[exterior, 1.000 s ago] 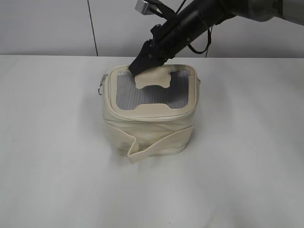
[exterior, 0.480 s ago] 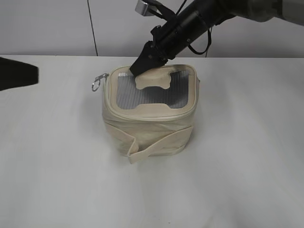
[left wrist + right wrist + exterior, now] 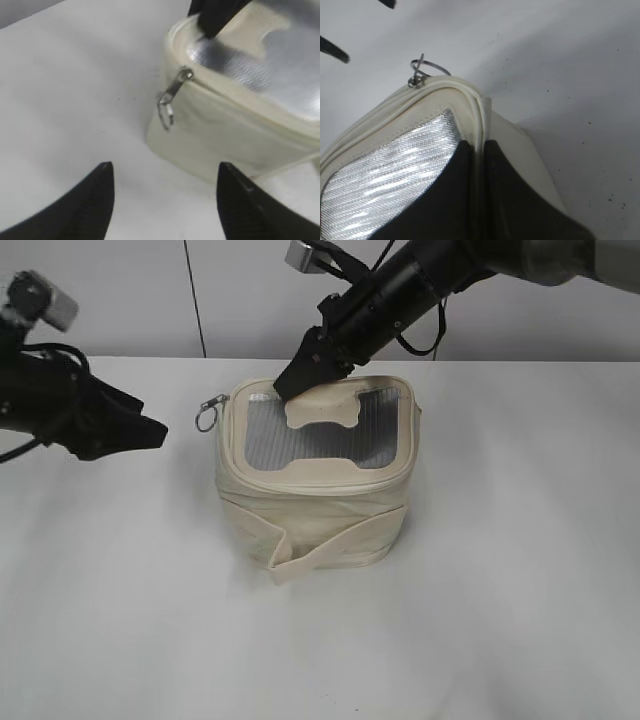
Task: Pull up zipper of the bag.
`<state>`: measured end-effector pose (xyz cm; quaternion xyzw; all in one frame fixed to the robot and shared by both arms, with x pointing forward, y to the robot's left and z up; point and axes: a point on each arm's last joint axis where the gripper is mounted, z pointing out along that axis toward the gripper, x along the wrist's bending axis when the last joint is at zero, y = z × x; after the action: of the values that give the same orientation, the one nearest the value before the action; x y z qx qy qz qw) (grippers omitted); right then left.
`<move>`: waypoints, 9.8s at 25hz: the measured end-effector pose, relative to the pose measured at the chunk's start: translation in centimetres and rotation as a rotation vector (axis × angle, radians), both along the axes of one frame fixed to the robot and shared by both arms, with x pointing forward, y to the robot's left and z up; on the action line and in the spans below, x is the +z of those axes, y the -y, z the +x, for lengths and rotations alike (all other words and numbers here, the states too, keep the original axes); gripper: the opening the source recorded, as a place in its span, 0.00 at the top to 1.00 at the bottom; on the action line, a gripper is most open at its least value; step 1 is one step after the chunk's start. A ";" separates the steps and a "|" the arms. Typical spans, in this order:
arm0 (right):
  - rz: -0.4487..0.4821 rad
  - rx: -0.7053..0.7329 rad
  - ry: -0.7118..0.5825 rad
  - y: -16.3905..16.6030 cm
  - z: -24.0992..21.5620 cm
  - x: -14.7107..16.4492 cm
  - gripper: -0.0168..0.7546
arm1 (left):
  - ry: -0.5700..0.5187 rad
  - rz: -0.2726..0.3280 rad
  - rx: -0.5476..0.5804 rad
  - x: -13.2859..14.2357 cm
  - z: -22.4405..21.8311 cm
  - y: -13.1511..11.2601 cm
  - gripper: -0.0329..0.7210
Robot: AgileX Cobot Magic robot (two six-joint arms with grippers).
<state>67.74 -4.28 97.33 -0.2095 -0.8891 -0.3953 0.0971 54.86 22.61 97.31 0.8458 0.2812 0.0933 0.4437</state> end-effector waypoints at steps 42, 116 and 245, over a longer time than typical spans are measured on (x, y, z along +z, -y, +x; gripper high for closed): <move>-0.002 -0.040 -0.041 0.0 0.0 0.0 0.91 | 0.041 0.172 -0.023 -1.6 1.2 4.5 0.94; 0.022 -0.111 -0.128 -0.4 -0.1 0.0 0.92 | 0.204 0.351 -0.042 -0.8 -2.9 6.4 0.95; 0.121 -0.827 -0.076 17.3 -14.7 -4.2 0.46 | -0.075 0.178 -0.534 4.0 9.4 20.8 0.39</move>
<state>53.03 -21.60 93.16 -0.5572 -0.7009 -0.4445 -0.0251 64.29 1.80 101.31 0.9285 0.0551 -0.0338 0.3657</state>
